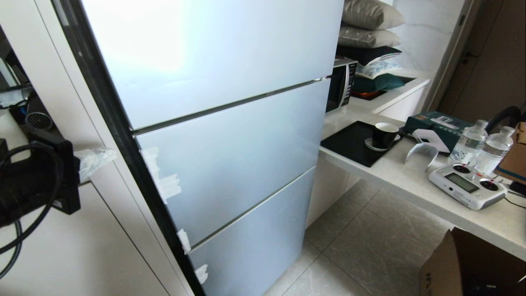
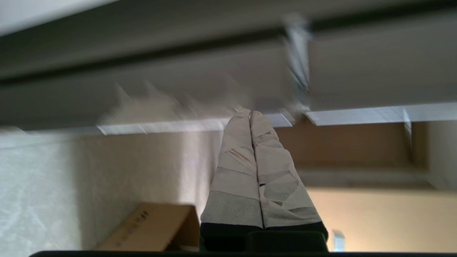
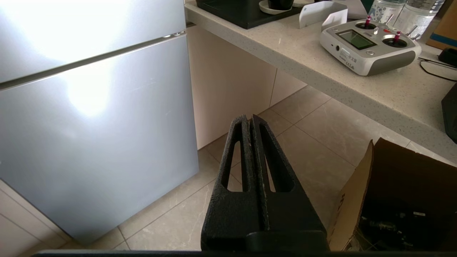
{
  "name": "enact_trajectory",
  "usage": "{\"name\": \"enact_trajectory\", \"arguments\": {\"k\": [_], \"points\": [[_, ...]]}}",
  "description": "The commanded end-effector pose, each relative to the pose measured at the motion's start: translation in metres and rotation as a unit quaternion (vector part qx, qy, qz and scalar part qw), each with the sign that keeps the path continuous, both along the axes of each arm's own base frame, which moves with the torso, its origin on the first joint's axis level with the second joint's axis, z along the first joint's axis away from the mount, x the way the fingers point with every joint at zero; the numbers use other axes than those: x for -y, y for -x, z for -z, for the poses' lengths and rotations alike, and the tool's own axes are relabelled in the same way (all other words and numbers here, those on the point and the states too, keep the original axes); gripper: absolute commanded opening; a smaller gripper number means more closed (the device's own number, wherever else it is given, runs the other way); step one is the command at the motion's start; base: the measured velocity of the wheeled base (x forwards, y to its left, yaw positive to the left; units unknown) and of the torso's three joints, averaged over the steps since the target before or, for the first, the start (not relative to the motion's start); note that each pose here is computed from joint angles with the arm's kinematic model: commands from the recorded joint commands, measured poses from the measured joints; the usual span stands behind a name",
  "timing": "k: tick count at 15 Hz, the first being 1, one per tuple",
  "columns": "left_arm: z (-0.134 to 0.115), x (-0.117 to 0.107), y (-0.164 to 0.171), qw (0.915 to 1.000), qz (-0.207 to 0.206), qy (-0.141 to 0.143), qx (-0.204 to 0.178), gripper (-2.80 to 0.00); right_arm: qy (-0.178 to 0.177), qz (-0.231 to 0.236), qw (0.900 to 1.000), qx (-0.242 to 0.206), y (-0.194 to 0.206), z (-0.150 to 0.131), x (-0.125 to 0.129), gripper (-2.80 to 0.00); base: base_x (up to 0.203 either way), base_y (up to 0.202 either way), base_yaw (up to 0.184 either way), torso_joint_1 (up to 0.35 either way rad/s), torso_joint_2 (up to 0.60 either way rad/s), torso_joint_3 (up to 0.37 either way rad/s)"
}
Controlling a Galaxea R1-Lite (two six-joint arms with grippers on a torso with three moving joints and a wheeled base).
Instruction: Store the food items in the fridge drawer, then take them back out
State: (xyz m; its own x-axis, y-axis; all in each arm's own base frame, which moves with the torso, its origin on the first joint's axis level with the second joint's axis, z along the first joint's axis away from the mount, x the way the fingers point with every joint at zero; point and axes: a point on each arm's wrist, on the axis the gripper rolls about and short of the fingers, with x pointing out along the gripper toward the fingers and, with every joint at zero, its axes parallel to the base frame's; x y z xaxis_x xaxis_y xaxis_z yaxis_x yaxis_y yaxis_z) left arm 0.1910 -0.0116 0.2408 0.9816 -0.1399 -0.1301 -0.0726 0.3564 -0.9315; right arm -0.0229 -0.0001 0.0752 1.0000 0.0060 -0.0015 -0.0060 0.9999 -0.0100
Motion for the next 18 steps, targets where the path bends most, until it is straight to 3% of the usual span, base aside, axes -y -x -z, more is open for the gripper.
{"name": "enact_trajectory", "arguments": {"k": [1, 3, 9, 18], "points": [[0.014, 0.003, -0.02, 0.9997, -0.006, -0.002, -0.023, -2.8, 0.0, -0.001, 1.0, -0.001, 0.0, 0.0, 0.0, -2.8, 0.0, 0.0, 0.0, 0.0, 0.0, 0.0], [0.014, 0.003, -0.027, 0.9998, -0.019, -0.009, -0.007, -2.8, 0.0, 0.0, 1.0, -0.001, 0.0, 0.0, 0.0, -2.8, 0.0, 0.0, 0.0, 0.0, 0.0, 0.0], [0.023, 0.003, -0.047, 0.9985, -0.042, -0.026, -0.024, -2.8, 0.0, -0.001, 1.0, 0.0, 0.0, 0.0, 0.0, -2.8, 0.0, 0.0, 0.0, 0.0, 0.0, 0.0], [0.021, 0.016, -0.051, 0.9993, -0.017, -0.027, -0.021, -2.8, 0.0, 0.0, 1.0, -0.001, 0.0, 0.0, 0.0, -2.8, 0.0, 0.0, 0.0, 0.0, 0.0, 0.0]]}}
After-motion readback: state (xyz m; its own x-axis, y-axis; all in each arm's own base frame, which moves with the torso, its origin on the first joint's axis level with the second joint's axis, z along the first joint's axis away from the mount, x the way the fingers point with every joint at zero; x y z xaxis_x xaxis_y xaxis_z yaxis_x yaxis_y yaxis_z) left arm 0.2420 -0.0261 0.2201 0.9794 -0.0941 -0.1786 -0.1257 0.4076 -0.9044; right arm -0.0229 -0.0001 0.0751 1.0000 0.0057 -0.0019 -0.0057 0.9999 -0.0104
